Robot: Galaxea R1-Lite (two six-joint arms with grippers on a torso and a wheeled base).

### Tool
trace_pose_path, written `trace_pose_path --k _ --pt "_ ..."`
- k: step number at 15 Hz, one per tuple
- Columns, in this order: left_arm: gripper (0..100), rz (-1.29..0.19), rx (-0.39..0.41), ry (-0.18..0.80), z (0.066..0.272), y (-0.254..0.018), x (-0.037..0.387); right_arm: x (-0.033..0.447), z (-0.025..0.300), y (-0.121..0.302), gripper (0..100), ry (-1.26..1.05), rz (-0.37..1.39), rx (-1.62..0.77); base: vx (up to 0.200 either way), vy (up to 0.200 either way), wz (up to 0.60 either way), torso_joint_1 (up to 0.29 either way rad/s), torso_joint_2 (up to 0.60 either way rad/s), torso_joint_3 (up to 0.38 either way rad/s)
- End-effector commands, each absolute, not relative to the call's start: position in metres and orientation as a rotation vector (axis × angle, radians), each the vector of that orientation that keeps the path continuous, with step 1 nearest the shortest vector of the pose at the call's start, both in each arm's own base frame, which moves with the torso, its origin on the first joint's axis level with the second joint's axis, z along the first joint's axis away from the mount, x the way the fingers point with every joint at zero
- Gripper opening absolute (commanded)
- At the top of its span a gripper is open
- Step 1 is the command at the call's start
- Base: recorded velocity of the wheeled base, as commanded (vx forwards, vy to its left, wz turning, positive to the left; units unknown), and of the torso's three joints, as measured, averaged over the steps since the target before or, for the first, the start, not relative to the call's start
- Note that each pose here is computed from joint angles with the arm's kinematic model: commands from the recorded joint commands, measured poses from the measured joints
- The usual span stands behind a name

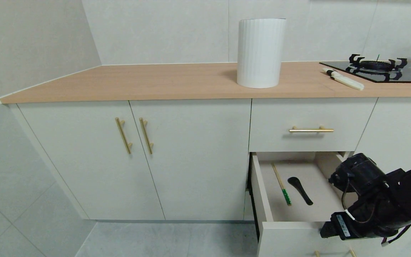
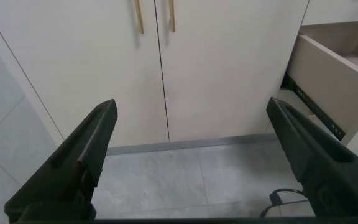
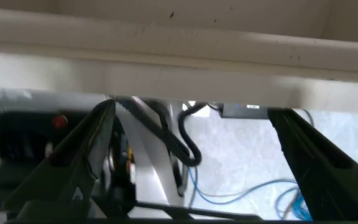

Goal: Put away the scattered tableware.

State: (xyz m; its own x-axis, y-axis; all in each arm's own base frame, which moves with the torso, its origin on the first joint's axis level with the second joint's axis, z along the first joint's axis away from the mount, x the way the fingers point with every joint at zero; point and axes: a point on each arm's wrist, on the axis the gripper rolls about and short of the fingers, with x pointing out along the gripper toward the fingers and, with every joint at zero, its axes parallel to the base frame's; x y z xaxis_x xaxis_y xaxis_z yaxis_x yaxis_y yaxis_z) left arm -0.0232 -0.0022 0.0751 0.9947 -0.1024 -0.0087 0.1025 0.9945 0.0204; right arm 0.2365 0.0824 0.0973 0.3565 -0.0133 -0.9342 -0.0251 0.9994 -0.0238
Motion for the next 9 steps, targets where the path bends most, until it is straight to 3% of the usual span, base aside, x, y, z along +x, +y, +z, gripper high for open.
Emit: trace_pose_path --k 1,9 --pt "100 -0.103 0.021 0.008 0.075 -0.002 -0.023 0.243 0.092 0.084 100 1.195 -0.008 -0.023 0.0 0.0 0.0 0.0 0.0 0.0" --pt "100 -0.103 0.021 0.008 0.075 -0.002 -0.023 0.277 0.072 0.085 100 1.04 -0.099 0.048 0.0 0.0 0.0 0.0 0.0 0.0"
